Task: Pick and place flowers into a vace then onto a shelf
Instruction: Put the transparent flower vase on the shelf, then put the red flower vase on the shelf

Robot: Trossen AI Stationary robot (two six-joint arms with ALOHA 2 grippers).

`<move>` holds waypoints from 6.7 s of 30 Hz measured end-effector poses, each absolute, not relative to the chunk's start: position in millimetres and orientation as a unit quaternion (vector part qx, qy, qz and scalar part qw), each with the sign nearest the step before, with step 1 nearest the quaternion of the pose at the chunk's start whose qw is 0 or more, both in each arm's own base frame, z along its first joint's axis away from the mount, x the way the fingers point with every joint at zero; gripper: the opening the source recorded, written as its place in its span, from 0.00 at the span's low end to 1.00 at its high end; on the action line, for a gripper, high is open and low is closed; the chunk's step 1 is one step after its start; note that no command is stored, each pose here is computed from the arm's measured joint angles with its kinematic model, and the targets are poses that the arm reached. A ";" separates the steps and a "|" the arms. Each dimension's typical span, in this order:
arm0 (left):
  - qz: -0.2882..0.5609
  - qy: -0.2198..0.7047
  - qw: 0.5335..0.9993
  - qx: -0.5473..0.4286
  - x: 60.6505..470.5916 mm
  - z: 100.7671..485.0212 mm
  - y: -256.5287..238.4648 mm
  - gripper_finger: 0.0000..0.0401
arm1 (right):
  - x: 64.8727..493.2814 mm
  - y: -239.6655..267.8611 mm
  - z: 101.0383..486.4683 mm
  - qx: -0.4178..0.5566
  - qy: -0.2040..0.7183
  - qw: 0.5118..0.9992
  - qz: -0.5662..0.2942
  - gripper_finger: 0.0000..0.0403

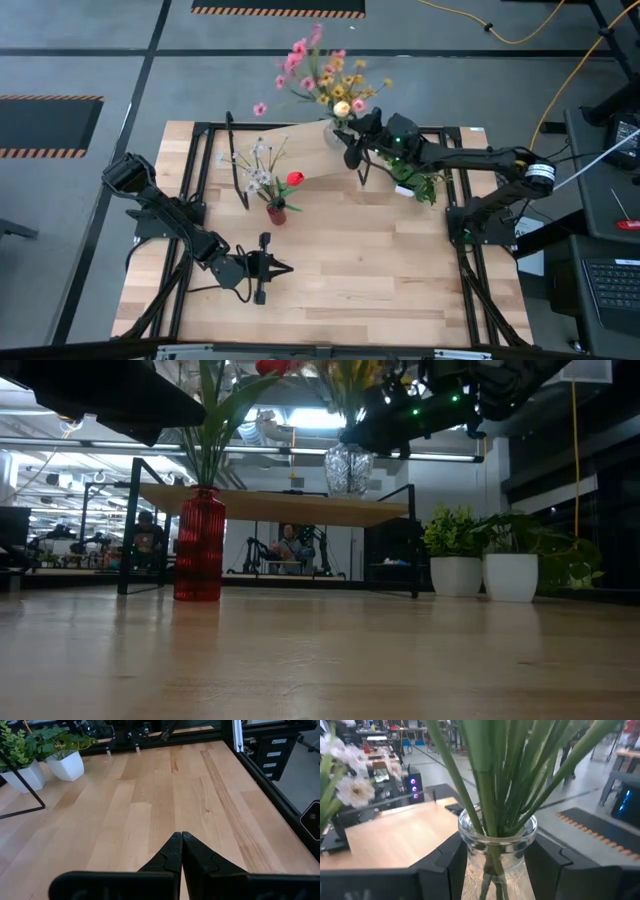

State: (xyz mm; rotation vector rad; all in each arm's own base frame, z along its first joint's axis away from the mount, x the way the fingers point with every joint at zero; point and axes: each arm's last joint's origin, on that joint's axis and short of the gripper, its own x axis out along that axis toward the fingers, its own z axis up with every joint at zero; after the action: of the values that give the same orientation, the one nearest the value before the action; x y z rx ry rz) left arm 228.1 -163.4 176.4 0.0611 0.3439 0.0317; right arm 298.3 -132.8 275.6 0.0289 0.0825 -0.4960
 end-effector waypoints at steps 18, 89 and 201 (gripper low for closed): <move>0.016 0.179 0.983 0.036 227.1 174.6 -163.3 0.01 | 300.3 -140.6 266.8 0.020 0.052 0.965 -0.257 0.39; -0.004 0.186 0.983 0.011 227.0 174.2 -164.6 0.01 | 245.5 -89.4 302.3 0.032 0.171 0.970 -0.170 0.54; 0.424 0.218 0.871 -0.119 233.0 152.1 -73.0 0.67 | 199.3 1.7 194.6 -0.035 0.108 0.993 -0.024 0.04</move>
State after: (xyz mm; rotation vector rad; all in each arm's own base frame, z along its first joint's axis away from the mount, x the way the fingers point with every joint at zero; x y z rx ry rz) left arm 233.0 -73.0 152.1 -0.2496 0.4555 0.8854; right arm 199.3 1.7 194.6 -0.0710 0.2159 -0.0487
